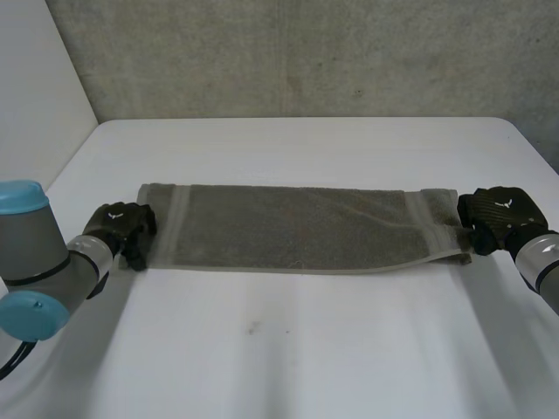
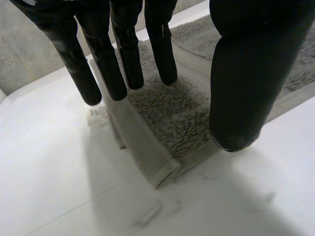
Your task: Fold the towel.
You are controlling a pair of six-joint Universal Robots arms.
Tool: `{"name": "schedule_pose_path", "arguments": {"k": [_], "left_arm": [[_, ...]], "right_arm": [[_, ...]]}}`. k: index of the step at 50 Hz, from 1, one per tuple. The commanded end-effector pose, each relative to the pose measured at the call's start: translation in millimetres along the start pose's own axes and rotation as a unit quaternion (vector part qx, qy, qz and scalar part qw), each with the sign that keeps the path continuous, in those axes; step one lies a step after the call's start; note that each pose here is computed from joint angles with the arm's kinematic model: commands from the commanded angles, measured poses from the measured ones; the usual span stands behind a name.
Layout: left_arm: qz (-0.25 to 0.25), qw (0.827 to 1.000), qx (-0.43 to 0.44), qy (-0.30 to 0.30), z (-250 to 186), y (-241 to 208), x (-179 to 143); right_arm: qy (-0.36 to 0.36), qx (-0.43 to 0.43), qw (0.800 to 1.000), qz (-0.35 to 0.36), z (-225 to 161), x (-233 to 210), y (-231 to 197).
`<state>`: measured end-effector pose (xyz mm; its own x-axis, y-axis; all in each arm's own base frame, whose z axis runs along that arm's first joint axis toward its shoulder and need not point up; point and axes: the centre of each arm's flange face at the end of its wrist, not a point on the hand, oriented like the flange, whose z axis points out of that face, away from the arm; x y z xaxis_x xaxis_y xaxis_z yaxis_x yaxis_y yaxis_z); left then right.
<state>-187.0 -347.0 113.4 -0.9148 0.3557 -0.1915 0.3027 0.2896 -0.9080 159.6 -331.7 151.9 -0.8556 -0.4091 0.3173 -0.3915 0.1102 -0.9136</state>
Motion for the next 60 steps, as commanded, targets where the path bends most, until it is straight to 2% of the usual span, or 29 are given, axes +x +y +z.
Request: {"name": "schedule_pose_path", "arguments": {"k": [1,23,31,45,50,54,58,60], "left_arm": [[0.004,1.0,-0.001,-0.005,5,2,-4],[0.007,1.0,0.008,-0.012,10,5,-6],[0.01,0.999,0.027,-0.023,2,-9,-10],[0.019,0.997,0.071,-0.027,-46,-54,-7],[0.013,0.999,0.042,-0.02,-73,-66,-6],[0.009,1.0,0.018,-0.011,-101,-81,-4],[0.011,0.999,0.035,-0.016,-121,-102,-6],[0.013,0.997,0.07,-0.026,-142,-128,-10]], "right_arm": [[-0.001,-0.001,1.0,-0.001,0,-1,1],[-0.004,-0.003,1.0,-0.002,-1,-3,1],[-0.004,-0.003,1.0,-0.002,-1,-3,1],[-0.005,-0.013,1.0,-0.001,-11,1,-13],[-0.036,-0.071,0.997,-0.025,-45,1,-42],[-0.05,-0.098,0.993,-0.035,-57,2,-53],[-0.048,-0.092,0.993,-0.054,-75,9,-87],[-0.041,-0.08,0.994,-0.06,-82,13,-100]]}}
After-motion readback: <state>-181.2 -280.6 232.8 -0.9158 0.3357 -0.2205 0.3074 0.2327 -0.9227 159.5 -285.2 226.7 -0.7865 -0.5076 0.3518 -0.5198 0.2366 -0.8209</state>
